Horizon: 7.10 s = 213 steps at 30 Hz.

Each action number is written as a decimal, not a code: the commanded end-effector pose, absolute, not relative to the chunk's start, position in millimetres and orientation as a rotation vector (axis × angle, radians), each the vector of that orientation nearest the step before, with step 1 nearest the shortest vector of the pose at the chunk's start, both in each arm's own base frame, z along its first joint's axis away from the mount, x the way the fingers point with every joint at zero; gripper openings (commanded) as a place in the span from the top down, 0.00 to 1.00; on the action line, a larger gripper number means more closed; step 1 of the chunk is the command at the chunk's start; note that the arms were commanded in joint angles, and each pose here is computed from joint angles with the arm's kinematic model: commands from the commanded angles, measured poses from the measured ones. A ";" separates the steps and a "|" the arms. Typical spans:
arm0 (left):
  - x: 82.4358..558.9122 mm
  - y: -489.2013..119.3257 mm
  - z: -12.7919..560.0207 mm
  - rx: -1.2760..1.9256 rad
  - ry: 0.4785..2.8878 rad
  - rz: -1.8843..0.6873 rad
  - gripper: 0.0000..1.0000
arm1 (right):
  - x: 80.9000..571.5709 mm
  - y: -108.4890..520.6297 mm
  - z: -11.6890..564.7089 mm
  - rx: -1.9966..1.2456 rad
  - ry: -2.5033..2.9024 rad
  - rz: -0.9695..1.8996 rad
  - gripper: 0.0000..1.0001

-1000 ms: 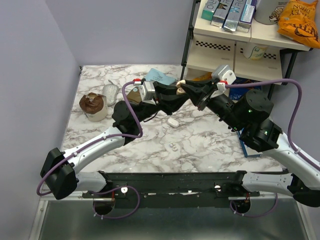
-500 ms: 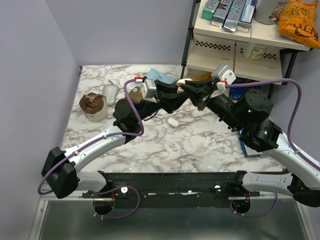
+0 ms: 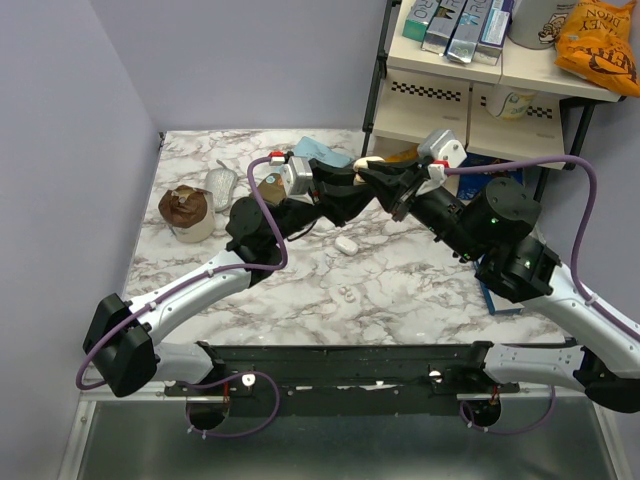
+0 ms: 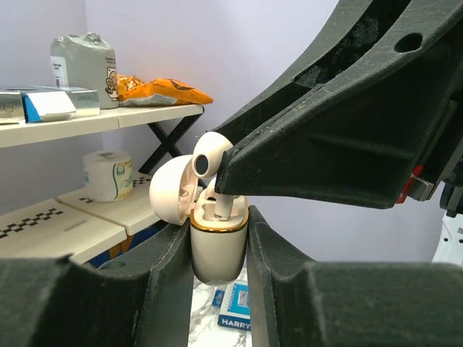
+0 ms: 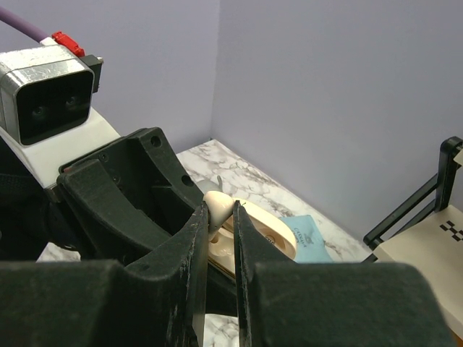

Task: Insert the wireless bluetooth earbuds into the charging case
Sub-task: Place the earbud in the charging case, then adjust the earbud with the charging case, then close the charging case.

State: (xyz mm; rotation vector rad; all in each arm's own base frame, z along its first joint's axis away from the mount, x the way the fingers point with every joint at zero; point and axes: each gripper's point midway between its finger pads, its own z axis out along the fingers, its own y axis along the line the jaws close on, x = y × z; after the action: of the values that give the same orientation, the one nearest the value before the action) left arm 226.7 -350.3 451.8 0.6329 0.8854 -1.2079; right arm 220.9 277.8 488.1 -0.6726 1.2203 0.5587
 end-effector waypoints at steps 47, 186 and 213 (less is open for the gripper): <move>226.5 -339.6 441.6 0.644 0.892 -1.147 1.00 | 212.6 234.8 520.2 -0.542 1.309 0.537 0.45; 179.8 -316.0 425.5 0.798 0.787 -1.116 1.00 | 246.0 231.2 480.2 -0.425 1.560 0.372 0.52; 176.1 -318.8 442.8 0.844 0.712 -1.085 1.00 | 211.9 279.6 442.5 -0.787 1.640 0.566 0.63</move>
State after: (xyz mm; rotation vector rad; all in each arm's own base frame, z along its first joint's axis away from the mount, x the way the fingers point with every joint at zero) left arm 172.3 -322.5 418.1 0.8820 0.7780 -1.1238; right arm 223.0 281.9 452.7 -0.7224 1.6210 0.5468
